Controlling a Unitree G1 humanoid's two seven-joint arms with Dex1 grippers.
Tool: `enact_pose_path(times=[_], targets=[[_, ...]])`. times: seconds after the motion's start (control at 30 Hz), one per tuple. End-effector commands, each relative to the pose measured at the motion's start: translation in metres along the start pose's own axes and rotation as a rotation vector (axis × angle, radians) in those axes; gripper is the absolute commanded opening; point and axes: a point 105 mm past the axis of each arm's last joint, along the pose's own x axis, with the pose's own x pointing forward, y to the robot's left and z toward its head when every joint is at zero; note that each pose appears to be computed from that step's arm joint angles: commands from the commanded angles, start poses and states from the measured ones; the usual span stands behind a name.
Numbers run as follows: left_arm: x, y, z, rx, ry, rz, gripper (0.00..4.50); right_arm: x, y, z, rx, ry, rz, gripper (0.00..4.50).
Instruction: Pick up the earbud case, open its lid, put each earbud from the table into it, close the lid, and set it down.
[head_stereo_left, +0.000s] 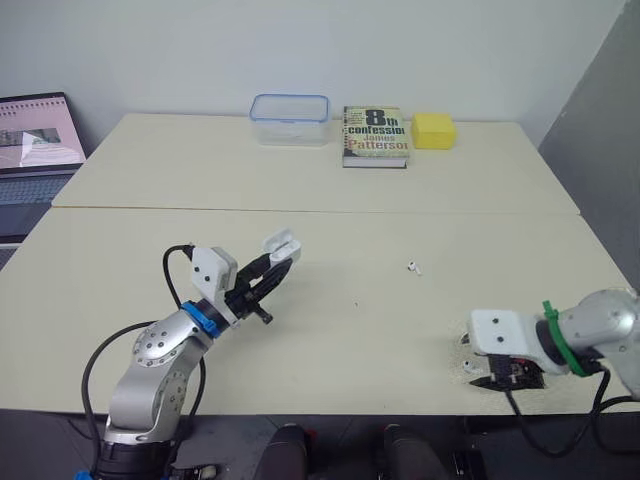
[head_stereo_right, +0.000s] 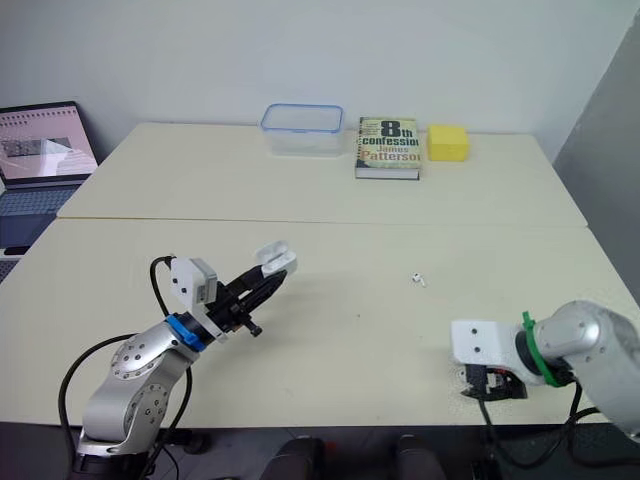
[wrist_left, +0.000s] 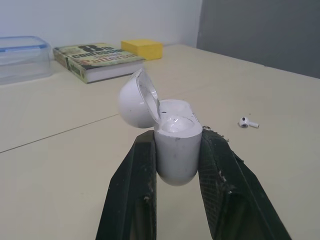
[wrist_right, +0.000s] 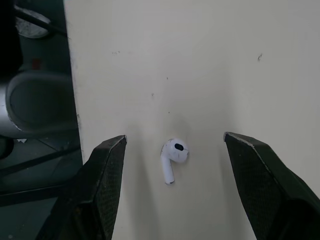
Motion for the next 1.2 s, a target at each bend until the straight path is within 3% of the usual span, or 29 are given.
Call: enact_pose_path(times=[0.03,0.47,0.6,0.83,1.2], targets=[[0.002,-0.004,0.007,0.022,-0.035,-0.011,0.77,0.007,-0.002,-0.003,0.026,0.033,-0.042,3.24],[0.001,-0.003,0.005,0.02,-0.039,-0.003,0.77,0.023,-0.005,-0.022,0.024,0.102,-0.057,3.24],[0.001,-0.003,0.005,0.021,-0.041,-0.002,0.77,0.024,-0.009,-0.024,0.004,0.118,-0.076,2.36],[0.001,-0.002,0.004,0.022,-0.043,-0.005,0.77,0.024,-0.008,-0.022,0.032,0.102,-0.052,0.06],[0.001,-0.002,0.005,0.024,-0.045,-0.003,0.77,0.009,-0.03,0.011,-0.016,-0.07,-0.098,0.0]])
